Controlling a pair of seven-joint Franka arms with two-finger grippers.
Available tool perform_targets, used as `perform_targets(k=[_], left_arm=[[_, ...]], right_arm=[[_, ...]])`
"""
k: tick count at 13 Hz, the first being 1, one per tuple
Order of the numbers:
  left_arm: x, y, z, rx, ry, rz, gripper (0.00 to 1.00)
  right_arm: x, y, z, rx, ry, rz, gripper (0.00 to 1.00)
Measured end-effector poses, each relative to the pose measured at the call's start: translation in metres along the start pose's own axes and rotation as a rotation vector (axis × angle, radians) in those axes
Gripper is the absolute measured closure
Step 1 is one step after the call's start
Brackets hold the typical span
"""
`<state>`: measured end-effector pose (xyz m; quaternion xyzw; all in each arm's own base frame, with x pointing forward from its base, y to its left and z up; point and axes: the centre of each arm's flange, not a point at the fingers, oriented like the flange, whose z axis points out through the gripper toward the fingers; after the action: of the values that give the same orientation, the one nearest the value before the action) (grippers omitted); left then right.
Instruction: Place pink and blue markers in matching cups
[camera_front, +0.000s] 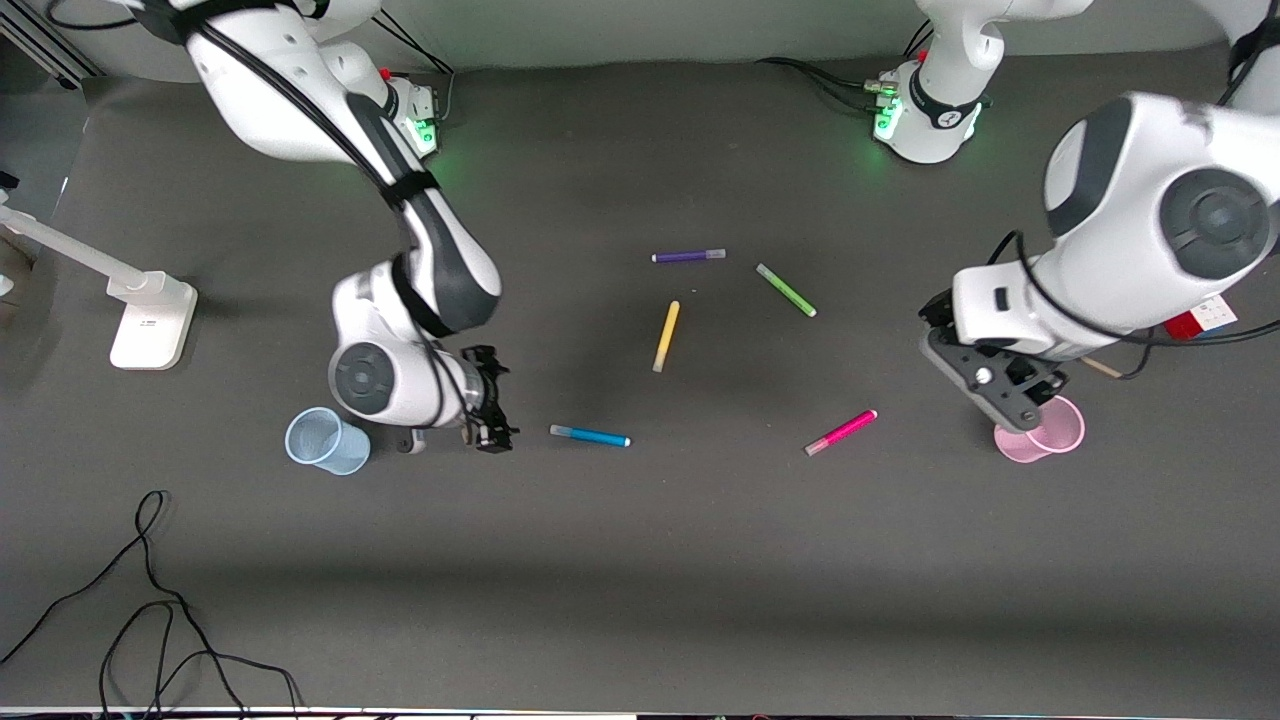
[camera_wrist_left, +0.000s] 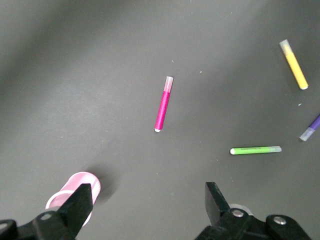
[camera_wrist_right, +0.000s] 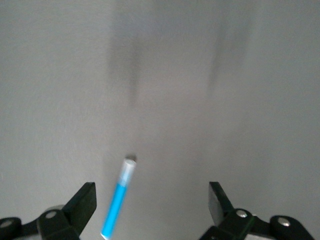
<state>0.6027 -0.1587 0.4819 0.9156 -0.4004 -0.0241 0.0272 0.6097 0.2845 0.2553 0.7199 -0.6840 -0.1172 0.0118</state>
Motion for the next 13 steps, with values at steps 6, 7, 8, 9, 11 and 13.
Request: perform_targets(k=[6,7,8,9,11,13], left_arm=[[0.004,0.014,0.117,0.062,0.043,0.014,0.00],[0.003,0.013,0.138,0.065,0.041,0.017,0.00],[0.004,0.013,0.159,0.066,0.038,0.017,0.00],[0.007,0.015,0.180,0.065,0.039,0.017,0.01],[0.014,0.021,0.218,0.063,0.045,0.018,0.01],[0.017,0.025,0.249,0.052,0.036,0.025,0.00]], right_arm=[[-0.040,0.000,0.078,0.063,0.020,0.158,0.04],[-0.040,-0.002,0.079,0.081,0.022,0.153,0.04],[-0.040,-0.004,0.080,0.096,0.025,0.149,0.05],[-0.039,-0.005,0.083,0.101,0.028,0.147,0.07],[-0.040,-0.006,0.090,0.108,0.035,0.137,0.16],[-0.042,-0.006,0.099,0.111,0.047,0.126,0.23]])
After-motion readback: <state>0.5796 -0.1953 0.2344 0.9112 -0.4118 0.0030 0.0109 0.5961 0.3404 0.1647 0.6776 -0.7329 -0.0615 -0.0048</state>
